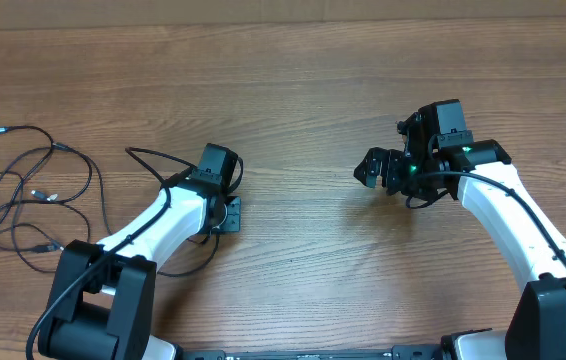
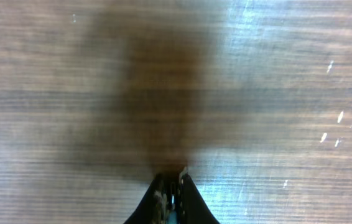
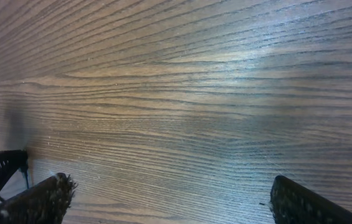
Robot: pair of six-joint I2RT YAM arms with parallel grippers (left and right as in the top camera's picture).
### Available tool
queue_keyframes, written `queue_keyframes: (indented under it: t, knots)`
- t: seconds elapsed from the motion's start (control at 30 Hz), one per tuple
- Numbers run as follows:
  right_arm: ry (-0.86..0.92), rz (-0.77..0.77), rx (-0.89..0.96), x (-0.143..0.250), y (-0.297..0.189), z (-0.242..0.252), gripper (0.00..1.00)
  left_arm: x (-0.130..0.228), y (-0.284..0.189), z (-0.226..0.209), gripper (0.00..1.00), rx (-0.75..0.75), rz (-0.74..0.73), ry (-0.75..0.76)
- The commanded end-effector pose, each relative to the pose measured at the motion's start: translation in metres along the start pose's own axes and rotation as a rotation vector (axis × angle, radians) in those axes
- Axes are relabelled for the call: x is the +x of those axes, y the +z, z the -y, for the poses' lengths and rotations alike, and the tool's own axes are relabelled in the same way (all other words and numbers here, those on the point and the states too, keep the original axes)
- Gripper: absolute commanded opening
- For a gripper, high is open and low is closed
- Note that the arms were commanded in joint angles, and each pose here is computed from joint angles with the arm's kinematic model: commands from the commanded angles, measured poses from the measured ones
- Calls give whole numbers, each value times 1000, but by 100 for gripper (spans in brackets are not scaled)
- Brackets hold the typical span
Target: Untangle cables
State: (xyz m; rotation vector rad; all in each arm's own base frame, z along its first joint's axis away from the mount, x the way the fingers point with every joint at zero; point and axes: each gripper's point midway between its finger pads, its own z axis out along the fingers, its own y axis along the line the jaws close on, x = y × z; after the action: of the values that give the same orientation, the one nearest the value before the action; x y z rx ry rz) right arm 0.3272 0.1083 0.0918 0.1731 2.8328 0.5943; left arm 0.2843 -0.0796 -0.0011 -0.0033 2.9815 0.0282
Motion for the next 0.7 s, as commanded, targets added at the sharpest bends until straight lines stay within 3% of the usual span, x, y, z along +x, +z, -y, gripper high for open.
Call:
queue_keyframes:
  t: [0.0,0.17,0.37,0.5,0.67]
  knots:
    - [-7,23,2,-7,-5,-2,100,-34,-19,-8,4,6,39,-65]
    - [-6,19,3,-6,-5,-2,100,-96,-74,-69,4,-61,142,-223]
    - [-6,19,3,-6,-5,-2,100,-141,-176,-197,4,-260,324,-467]
    - [-6,20,3,-6,-5,-2,100,-134,-230,-276,4,-338,417,-655]
    - [-7,24,2,-7,-5,-3,100,-82,-248,-358,4,-424,408,-896]
